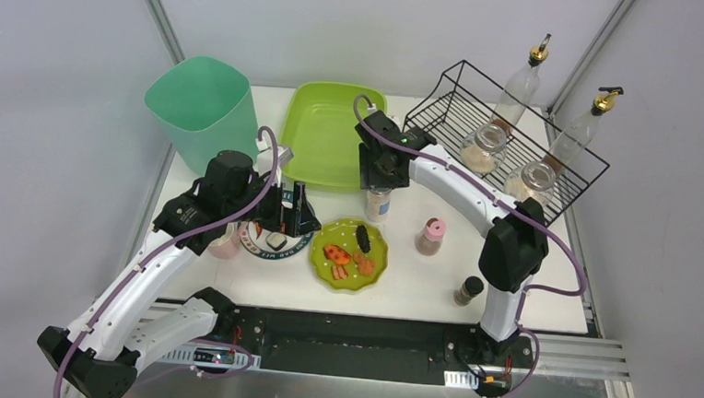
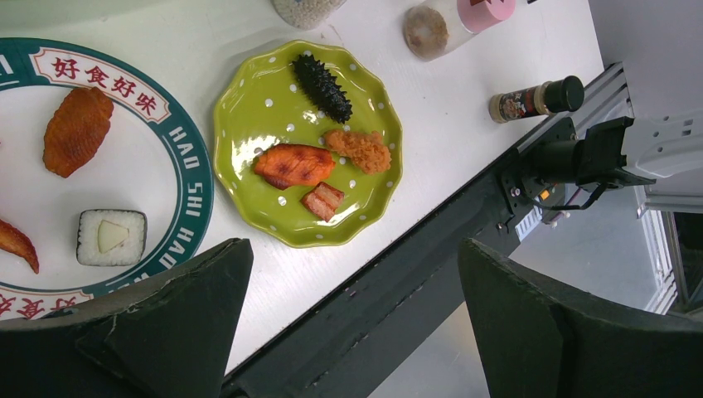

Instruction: Clear the kitchen counter

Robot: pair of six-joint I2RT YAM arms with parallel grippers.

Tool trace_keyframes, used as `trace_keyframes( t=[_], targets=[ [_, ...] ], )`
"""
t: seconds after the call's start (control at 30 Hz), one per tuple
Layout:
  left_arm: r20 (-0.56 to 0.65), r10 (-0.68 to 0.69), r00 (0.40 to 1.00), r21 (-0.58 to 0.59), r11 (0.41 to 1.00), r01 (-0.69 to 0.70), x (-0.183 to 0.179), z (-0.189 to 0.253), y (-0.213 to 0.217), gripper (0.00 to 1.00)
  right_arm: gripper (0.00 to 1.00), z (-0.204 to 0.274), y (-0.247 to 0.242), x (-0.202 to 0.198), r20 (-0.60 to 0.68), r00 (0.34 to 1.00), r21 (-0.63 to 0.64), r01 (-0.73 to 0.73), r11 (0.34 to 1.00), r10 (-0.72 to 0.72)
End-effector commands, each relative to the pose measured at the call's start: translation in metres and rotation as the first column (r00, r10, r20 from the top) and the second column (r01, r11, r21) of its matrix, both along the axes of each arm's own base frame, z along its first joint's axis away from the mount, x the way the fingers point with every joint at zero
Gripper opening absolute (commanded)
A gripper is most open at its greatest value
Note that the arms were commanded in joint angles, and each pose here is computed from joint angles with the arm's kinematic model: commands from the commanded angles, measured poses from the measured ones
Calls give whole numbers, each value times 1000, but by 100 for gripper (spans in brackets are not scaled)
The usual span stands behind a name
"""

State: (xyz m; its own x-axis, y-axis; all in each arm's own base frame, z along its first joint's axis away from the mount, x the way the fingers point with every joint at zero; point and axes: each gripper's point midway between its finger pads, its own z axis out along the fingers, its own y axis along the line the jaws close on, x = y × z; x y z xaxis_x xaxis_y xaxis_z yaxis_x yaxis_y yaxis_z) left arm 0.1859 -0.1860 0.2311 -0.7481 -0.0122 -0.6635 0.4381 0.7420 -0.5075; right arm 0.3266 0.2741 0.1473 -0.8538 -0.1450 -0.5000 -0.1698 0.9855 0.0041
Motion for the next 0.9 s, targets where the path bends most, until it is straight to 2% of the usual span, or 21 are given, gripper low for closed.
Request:
trace_keyframes(
  t=[0.0,0.1,0.27,0.5,0.87],
  targets=[
    [7,-7,1000,-8,1000,7,0,1,1,100,47,21,1,5,47,999,9,12,1000,-12],
    [6,-8,1000,-8,1000,8,0,1,0,100,42,41,-3,11,100,995,9,24,1000,-25],
    [5,-9,1000,-8,1000,9,0,1,0,100,41,80,-9,20,170,985,23,23,999,-26],
    [5,-9,1000,-8,1000,9,0,1,0,100,38,137,-32,39,268,958,91,77,993,-99],
    [5,-8,1000,-6,1000,8,0,0,0,100,39,209,-79,85,430,864,180,201,963,-261]
  ],
)
